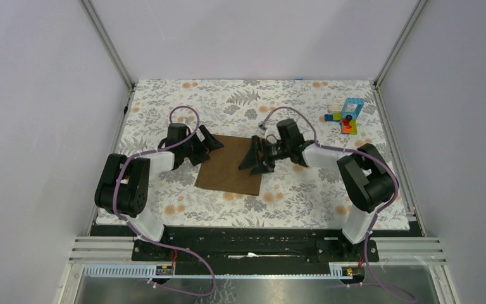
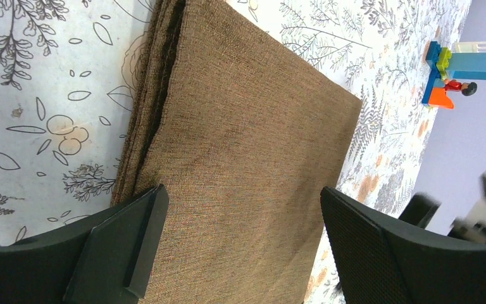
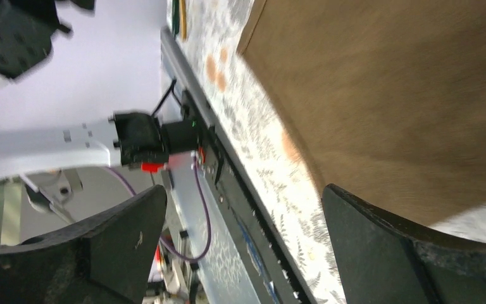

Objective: Fold the napkin into a case and place the utensils inside
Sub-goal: Smooth out the square-folded napkin at the center of the board, then rotate the square-folded napkin at the center of the board, then pick up the top corner of the square-folded napkin from the center of the board.

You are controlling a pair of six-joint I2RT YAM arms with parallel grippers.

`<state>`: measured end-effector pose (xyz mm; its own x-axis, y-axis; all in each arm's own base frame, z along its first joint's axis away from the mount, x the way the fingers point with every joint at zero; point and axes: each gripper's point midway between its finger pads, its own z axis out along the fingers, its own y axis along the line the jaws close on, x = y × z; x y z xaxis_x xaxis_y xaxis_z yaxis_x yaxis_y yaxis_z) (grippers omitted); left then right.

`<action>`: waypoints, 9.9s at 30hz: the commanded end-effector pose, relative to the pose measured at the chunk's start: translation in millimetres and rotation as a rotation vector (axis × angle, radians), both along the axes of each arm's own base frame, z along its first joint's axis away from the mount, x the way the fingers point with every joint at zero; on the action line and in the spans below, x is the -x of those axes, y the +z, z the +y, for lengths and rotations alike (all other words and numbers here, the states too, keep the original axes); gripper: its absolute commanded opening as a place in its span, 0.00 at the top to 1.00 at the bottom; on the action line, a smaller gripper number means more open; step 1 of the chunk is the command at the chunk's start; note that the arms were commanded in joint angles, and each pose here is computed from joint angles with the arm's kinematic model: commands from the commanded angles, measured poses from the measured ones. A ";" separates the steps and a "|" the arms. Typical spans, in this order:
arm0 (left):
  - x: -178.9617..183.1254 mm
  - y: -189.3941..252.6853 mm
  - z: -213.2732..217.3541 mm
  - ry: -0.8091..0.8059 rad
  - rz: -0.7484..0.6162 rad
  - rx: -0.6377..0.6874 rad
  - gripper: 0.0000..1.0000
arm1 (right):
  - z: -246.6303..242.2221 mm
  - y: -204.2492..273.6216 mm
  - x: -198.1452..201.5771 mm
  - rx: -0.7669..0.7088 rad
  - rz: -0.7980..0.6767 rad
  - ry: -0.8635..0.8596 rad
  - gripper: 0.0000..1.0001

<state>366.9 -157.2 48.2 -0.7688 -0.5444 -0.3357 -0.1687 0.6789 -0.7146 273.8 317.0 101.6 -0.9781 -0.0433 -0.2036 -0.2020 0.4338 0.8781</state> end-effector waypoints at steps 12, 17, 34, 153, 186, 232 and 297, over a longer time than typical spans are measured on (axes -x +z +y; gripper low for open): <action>23.6 -45.0 30.6 0.064 0.121 -0.139 0.01 | -29.1 -64.5 81.5 0.163 0.107 0.077 0.00; 24.6 -47.1 29.3 0.058 0.127 -0.134 0.01 | -27.8 -32.5 77.2 0.145 0.045 0.067 0.00; 21.4 34.2 31.5 0.079 -0.007 -0.129 0.01 | -20.5 -72.1 83.7 0.249 0.051 0.087 0.00; 180.8 -40.6 -37.4 -0.254 0.261 -0.119 0.54 | -140.6 -55.5 1.6 0.499 0.003 -0.279 0.02; 248.8 -62.2 -89.9 -0.355 0.315 -0.118 0.80 | -179.6 -47.4 33.2 0.669 -0.032 -0.336 0.21; 253.7 -65.9 -89.8 -0.371 0.331 -0.112 0.85 | -168.9 -54.0 38.8 0.616 0.005 -0.292 0.31; 255.0 -65.3 -88.2 -0.370 0.331 -0.114 0.88 | -179.3 -70.4 33.0 0.648 0.031 -0.452 0.52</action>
